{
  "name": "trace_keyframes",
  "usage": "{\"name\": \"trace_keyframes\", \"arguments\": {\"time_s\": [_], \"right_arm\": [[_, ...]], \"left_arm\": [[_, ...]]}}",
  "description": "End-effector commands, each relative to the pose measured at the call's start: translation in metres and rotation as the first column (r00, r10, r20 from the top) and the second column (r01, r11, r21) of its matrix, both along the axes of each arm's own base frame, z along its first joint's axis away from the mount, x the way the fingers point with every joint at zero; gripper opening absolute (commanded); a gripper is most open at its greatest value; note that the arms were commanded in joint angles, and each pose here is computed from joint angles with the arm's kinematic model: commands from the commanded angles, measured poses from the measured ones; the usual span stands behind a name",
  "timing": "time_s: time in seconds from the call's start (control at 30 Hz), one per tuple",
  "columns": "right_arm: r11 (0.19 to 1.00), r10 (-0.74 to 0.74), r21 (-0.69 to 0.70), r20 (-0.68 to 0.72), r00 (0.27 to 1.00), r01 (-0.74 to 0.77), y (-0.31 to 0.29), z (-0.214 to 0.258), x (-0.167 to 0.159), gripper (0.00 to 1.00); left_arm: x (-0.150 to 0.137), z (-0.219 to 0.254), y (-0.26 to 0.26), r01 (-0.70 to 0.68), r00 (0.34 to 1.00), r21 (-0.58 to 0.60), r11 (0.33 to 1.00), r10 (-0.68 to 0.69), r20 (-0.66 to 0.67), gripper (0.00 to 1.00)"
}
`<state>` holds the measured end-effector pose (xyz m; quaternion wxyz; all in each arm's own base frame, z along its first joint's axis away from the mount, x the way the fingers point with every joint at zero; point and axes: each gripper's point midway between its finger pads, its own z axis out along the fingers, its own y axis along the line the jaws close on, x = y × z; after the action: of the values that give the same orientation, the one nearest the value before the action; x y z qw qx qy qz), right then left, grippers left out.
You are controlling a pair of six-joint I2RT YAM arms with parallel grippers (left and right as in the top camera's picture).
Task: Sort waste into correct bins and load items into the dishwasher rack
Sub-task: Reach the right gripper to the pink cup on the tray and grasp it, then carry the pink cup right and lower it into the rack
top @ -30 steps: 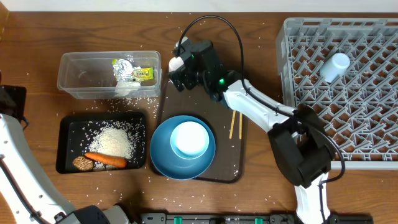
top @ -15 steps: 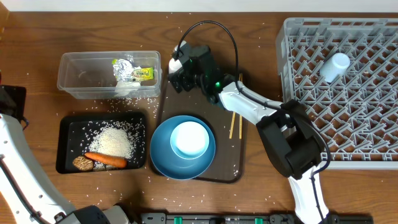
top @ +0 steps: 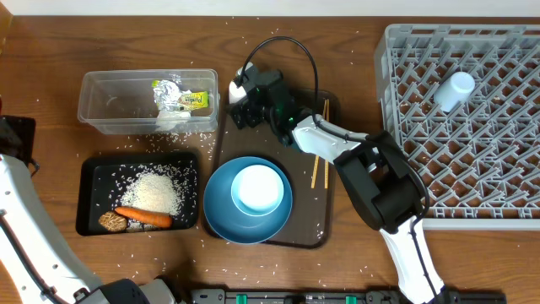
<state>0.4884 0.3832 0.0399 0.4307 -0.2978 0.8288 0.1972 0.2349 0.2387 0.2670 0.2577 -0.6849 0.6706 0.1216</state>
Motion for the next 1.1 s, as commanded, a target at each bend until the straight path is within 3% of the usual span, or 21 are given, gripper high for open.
{"name": "trace_keyframes", "arguments": {"time_s": [0.0,0.13,0.27,0.5,0.67,0.77,0.93,1.07], "right_arm": [[0.999,0.002,0.032,0.012,1.000,-0.002,0.009,0.011,0.002,0.97],[0.999,-0.003,0.035,0.012,1.000,0.003,0.009,0.012,0.003,0.72],[0.999,-0.028,0.039,0.006,1.000,0.027,0.005,0.013,0.007,0.72],[0.994,-0.079,0.080,-0.002,0.997,0.079,-0.010,0.037,0.018,0.59],[0.979,-0.189,0.087,0.022,0.982,0.186,-0.053,0.087,0.036,0.55],[0.963,-0.257,0.091,0.036,0.966,0.253,-0.092,0.122,0.046,0.60],[0.913,-0.402,0.107,0.053,0.914,0.395,-0.187,0.184,0.057,0.63],[0.834,-0.548,0.124,0.072,0.833,0.537,-0.285,0.234,0.053,0.65]], "left_arm": [[-0.001,0.001,0.001,-0.001,1.000,-0.001,1.000,0.001,0.000,0.98],[-0.001,0.001,0.001,-0.002,1.000,-0.002,1.000,0.002,0.000,0.98],[-0.001,0.001,0.001,-0.001,1.000,-0.001,1.000,0.001,0.000,0.98],[-0.001,0.001,0.001,-0.002,1.000,-0.002,1.000,0.002,0.000,0.98],[-0.001,0.001,0.001,-0.001,1.000,-0.001,1.000,0.001,0.000,0.98],[-0.001,0.001,0.001,-0.002,1.000,-0.002,1.000,0.002,0.000,0.98],[-0.001,0.001,0.001,-0.002,1.000,-0.002,1.000,0.002,0.000,0.98],[-0.001,0.001,0.001,-0.002,1.000,-0.002,1.000,0.002,0.000,0.98]]}}
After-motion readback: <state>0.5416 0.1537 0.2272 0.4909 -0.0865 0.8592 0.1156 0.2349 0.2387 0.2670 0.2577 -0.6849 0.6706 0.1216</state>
